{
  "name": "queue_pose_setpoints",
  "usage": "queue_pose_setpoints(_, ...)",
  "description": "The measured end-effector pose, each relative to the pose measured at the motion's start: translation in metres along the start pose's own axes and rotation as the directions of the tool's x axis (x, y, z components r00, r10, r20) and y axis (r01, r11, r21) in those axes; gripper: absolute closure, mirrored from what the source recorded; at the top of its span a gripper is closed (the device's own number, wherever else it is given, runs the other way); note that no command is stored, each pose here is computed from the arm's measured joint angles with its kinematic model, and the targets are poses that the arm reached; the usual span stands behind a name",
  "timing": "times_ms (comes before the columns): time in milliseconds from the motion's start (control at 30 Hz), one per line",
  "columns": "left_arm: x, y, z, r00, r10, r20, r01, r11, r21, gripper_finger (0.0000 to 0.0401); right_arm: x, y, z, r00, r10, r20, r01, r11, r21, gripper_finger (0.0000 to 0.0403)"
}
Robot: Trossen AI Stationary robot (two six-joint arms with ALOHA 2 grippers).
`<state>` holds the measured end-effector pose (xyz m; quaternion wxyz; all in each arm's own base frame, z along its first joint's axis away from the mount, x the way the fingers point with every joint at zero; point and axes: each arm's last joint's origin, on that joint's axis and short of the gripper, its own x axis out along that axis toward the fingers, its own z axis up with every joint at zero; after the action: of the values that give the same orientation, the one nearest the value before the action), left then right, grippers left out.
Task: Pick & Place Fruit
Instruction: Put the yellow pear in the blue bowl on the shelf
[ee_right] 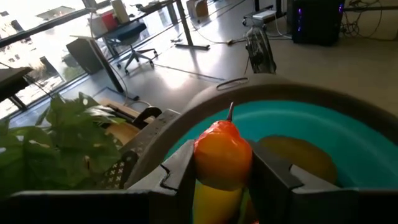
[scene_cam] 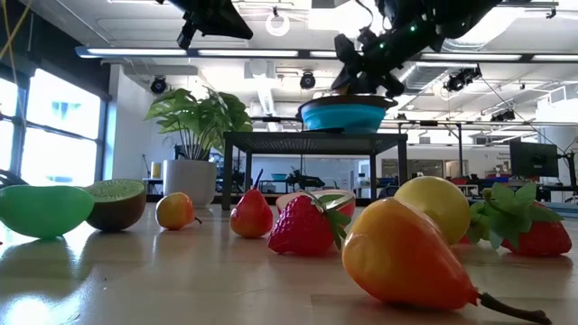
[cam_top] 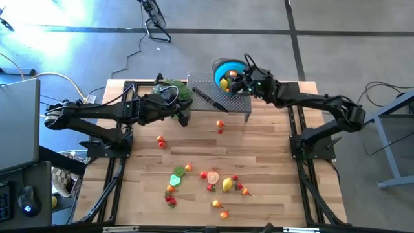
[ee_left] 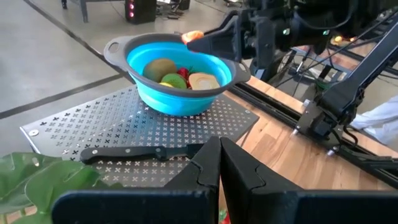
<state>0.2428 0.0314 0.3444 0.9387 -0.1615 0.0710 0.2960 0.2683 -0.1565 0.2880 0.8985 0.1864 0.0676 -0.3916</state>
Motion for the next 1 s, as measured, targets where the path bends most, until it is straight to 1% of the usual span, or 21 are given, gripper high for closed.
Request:
queue_pose_setpoints(167, 0.0, 0.001, 0.0, 1.0, 0.003, 0.002, -0.003, 1.0, 0.0, 0.0396, 0.001, -0.007, 0.001, 1.0, -0.013, -0.014, 0.013, 1.0, 0.0, 0.0292)
queue_pose_setpoints(267, 0.003, 0.006, 0.003, 1.0, 0.012, 0.007, -0.012, 1.0, -0.01, 0.0396, 0.002, -0.012, 0.001, 0.999, -0.032, -0.028, 0.032, 0.999, -0.004, 0.0292)
queue_pose_setpoints(500, 0.01, 0.019, 0.008, 1.0, 0.013, -0.002, -0.013, 1.0, -0.026, 0.0396, 0.004, -0.018, 0.001, 0.998, -0.032, -0.054, 0.032, 0.999, -0.009, 0.0292)
queue_pose_setpoints(600, 0.011, 0.023, 0.009, 1.0, 0.027, 0.001, -0.027, 0.999, -0.03, 0.0396, 0.003, -0.019, -0.001, 0.997, -0.042, -0.069, 0.04, 0.999, -0.036, 0.0292)
queue_pose_setpoints(800, 0.012, 0.025, 0.01, 0.999, 0.038, 0.005, -0.038, 0.999, -0.033, 0.0396, 0.003, -0.02, -0.004, 0.993, -0.042, -0.109, 0.036, 0.998, -0.055, 0.0292)
queue_pose_setpoints(1000, 0.012, 0.025, 0.011, 0.999, 0.047, 0.015, -0.047, 0.998, -0.035, 0.0396, 0.003, -0.025, -0.007, 0.987, -0.065, -0.147, 0.056, 0.996, -0.065, 0.0292)
